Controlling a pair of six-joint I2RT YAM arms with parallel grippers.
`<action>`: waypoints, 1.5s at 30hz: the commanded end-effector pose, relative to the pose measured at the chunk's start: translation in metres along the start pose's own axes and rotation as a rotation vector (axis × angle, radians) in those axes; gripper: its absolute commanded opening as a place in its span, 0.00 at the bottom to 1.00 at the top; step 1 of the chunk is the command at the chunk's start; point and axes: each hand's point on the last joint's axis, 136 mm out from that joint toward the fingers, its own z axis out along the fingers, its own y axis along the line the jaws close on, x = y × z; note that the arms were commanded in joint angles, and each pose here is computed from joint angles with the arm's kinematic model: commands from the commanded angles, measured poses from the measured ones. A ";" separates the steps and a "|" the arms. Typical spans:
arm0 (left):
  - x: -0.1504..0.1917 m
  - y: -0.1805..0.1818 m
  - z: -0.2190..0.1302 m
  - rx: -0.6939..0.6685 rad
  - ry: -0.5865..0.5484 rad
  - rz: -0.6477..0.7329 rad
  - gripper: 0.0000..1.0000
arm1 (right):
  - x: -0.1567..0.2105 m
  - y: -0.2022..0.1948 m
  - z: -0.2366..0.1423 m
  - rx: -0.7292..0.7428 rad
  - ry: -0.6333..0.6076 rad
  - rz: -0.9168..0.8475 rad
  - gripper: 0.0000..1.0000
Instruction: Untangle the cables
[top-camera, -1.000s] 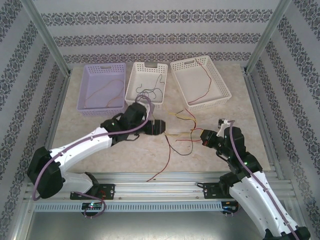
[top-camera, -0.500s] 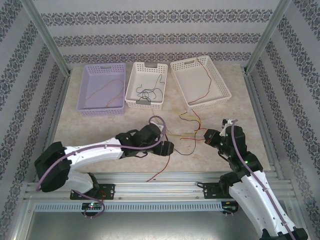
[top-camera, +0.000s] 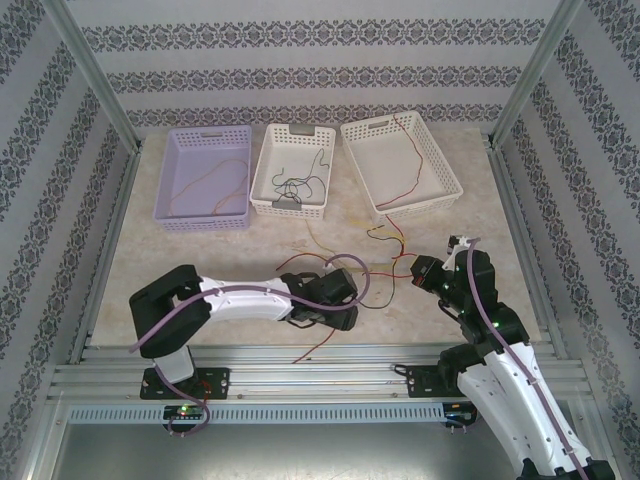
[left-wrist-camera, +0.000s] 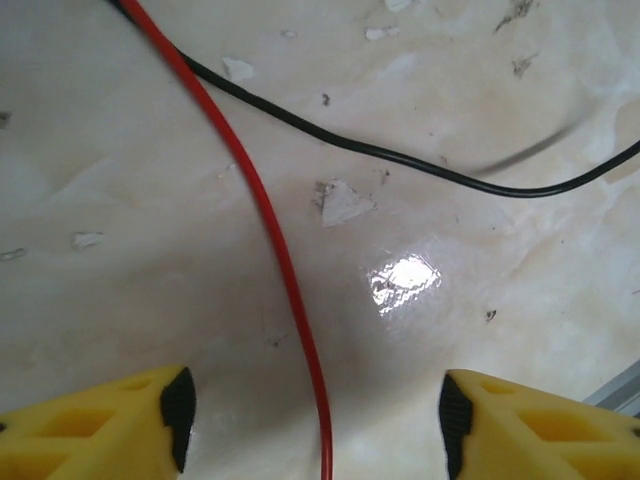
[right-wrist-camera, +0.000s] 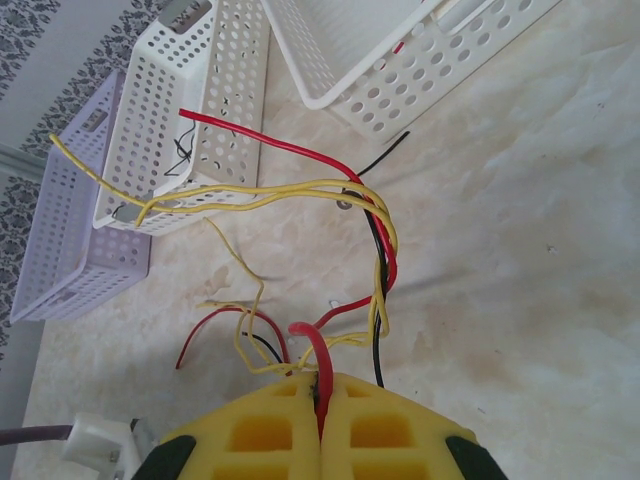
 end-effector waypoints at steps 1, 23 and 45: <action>0.010 0.010 0.005 -0.076 0.037 0.027 0.58 | -0.011 0.011 -0.008 -0.028 -0.032 -0.023 0.00; 0.036 0.028 0.023 -0.224 0.153 0.093 0.30 | -0.014 0.015 -0.012 -0.043 -0.038 -0.021 0.00; 0.006 0.031 -0.073 -0.201 -0.044 0.109 0.00 | -0.004 0.001 -0.006 -0.018 -0.022 -0.009 0.00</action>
